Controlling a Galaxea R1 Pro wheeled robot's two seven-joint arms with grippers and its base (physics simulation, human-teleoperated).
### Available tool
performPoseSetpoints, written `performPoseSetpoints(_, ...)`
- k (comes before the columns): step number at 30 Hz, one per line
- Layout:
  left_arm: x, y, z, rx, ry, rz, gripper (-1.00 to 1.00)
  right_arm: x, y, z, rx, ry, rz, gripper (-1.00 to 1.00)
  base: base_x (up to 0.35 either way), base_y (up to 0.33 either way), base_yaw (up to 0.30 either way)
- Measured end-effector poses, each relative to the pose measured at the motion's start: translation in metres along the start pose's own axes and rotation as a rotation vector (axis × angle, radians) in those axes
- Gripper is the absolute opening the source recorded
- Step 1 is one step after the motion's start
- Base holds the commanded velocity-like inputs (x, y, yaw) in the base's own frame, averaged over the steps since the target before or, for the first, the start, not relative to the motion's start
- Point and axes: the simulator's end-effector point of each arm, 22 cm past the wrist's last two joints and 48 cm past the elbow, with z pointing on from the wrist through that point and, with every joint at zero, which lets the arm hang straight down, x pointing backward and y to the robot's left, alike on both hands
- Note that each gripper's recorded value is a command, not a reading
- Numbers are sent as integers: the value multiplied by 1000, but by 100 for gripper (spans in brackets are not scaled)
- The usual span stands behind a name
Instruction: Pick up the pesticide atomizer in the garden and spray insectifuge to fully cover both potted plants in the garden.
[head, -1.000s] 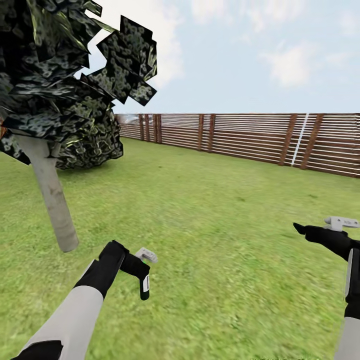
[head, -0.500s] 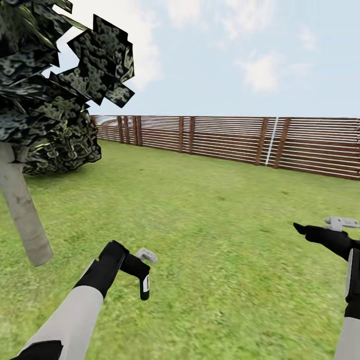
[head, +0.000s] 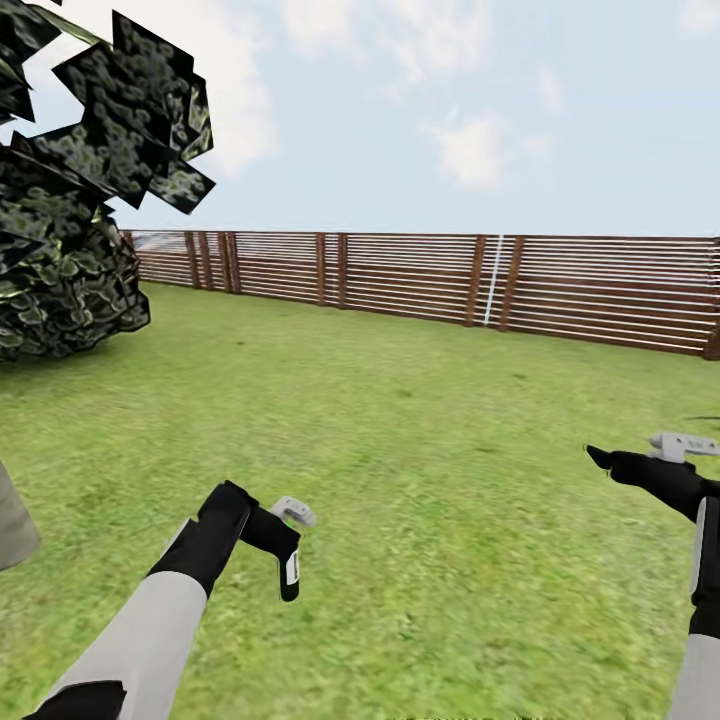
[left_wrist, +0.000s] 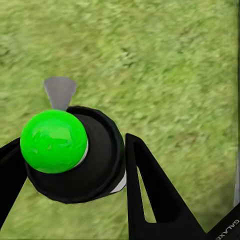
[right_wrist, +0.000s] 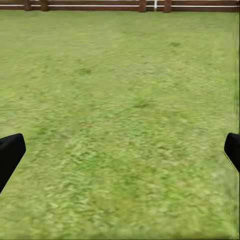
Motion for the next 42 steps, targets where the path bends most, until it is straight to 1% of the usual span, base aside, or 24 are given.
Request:
performPoseSetpoints(20,0,0,0,2,0,0,-100,0,0,0,0,-1,0,100,10,3,-277)
performPoseSetpoints(23,0,-1,0,2,0,0,-100,0,0,0,0,-1,0,100,192,125,-203)
performPoseSetpoints(30,0,-1,0,2,0,0,-100,-1,0,0,-1,-2,0,100,273,180,-59)
performPoseSetpoints(41,0,-1,0,3,0,0,-100,-1,0,0,-1,-2,0,100,264,170,-254)
performPoseSetpoints(42,0,-2,-3,0,-3,2,-100,-3,0,-4,-1,-7,1,100,203,135,-269)
